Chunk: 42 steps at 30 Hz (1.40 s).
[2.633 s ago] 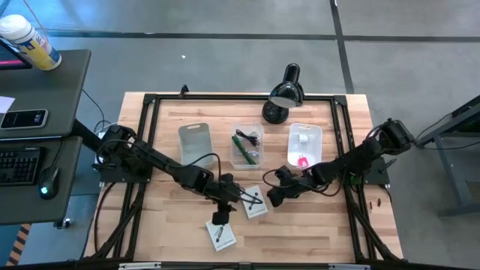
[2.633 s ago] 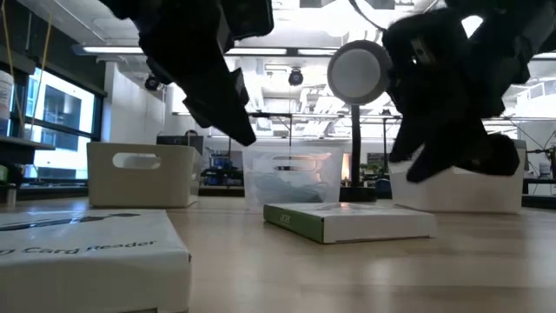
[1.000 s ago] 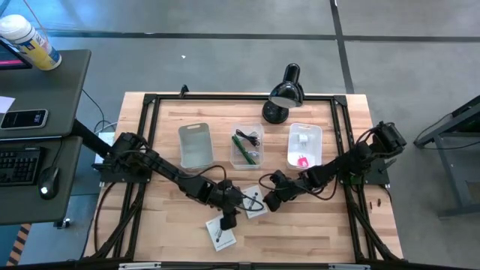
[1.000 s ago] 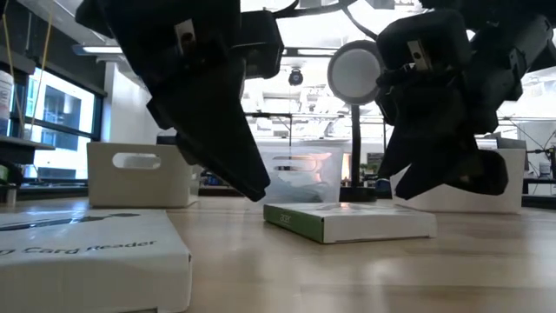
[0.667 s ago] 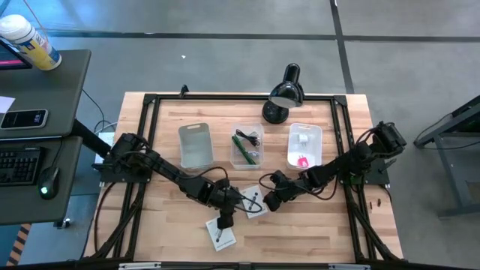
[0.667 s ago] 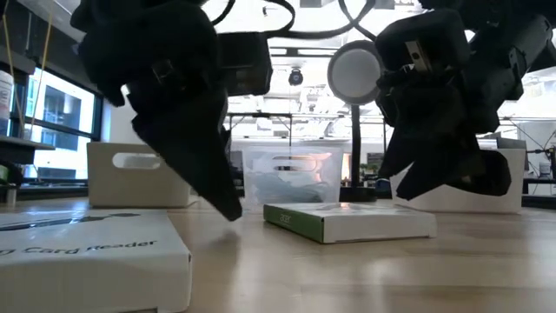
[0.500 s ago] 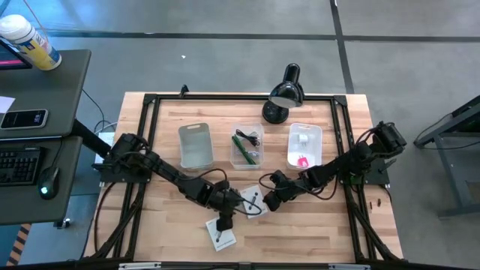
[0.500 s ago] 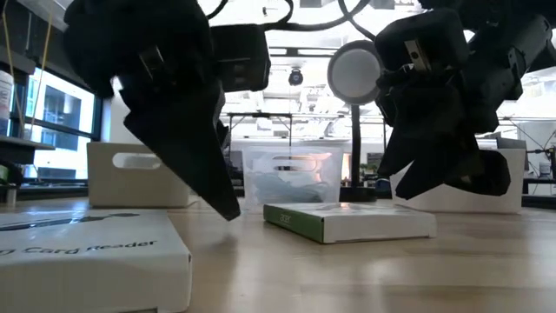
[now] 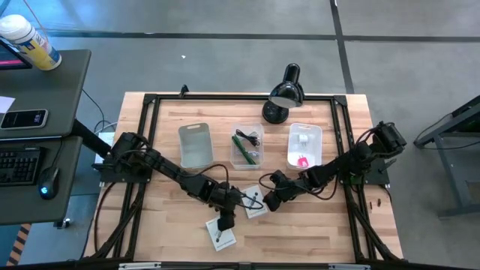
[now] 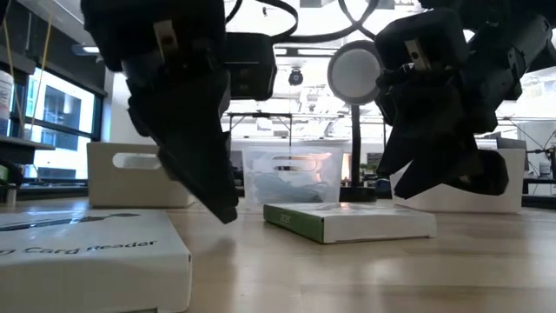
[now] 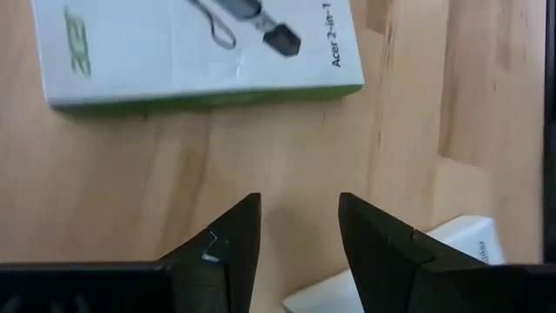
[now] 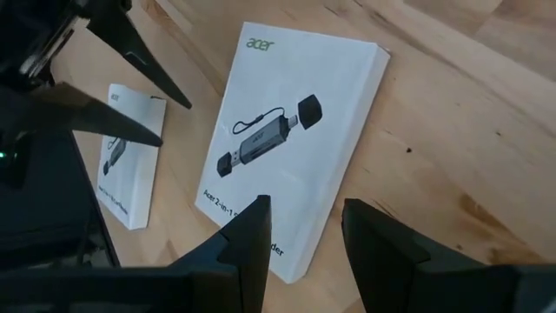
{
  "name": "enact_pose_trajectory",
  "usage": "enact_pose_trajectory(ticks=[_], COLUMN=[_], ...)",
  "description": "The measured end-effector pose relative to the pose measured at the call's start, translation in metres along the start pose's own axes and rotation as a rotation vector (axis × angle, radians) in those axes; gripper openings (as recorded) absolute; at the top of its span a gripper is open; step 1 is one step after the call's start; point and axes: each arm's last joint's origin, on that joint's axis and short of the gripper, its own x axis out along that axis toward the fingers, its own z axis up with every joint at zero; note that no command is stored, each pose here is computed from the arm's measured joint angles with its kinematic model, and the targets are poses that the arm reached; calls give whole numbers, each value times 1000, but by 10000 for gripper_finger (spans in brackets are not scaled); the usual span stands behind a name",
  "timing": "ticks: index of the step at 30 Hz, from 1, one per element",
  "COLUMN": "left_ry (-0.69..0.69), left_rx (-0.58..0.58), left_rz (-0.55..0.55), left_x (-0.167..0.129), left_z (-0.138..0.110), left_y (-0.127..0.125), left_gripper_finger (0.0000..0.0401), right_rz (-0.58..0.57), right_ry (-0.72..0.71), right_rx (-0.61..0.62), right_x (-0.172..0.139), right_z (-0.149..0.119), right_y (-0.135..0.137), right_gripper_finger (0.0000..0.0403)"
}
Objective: Pick and place items into bin
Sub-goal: Put the top white card reader box into the gray bin
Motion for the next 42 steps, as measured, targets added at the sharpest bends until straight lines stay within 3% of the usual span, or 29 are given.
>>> enact_pose_trajectory(ticks=[3,11,14,20,26,31,34,42], left_ry=[-16,-166,-158,-185,-464,-633,-696,-680], left_rx=[66,29,23,-187,-417,-611,-644,-600], left_rz=[-11,-93,-84,-100,-241,-275,-284,-289], left_x=[-1,-5,-4,6,3,-6,-10,-8], left_z=[2,16,14,-10,-44,-75,-83,-76], left_y=[-1,-11,-10,5,17,28,29,21], left_gripper_finger=[143,143,143,143,143,143,143,143], right_rz=[1,3,4,4,3,2,0,0], right_ry=[4,12,14,14,8,0,-5,-22], right_rx=[-19,-48,-60,-70,-93,-103,-89,-58], right_x=[0,0,0,0,-1,-1,-1,-1], right_z=[-2,-2,-3,-3,-8,-9,-9,-4], right_y=[0,1,1,1,2,3,2,2], right_gripper_finger=[134,134,134,134,134,134,134,134])
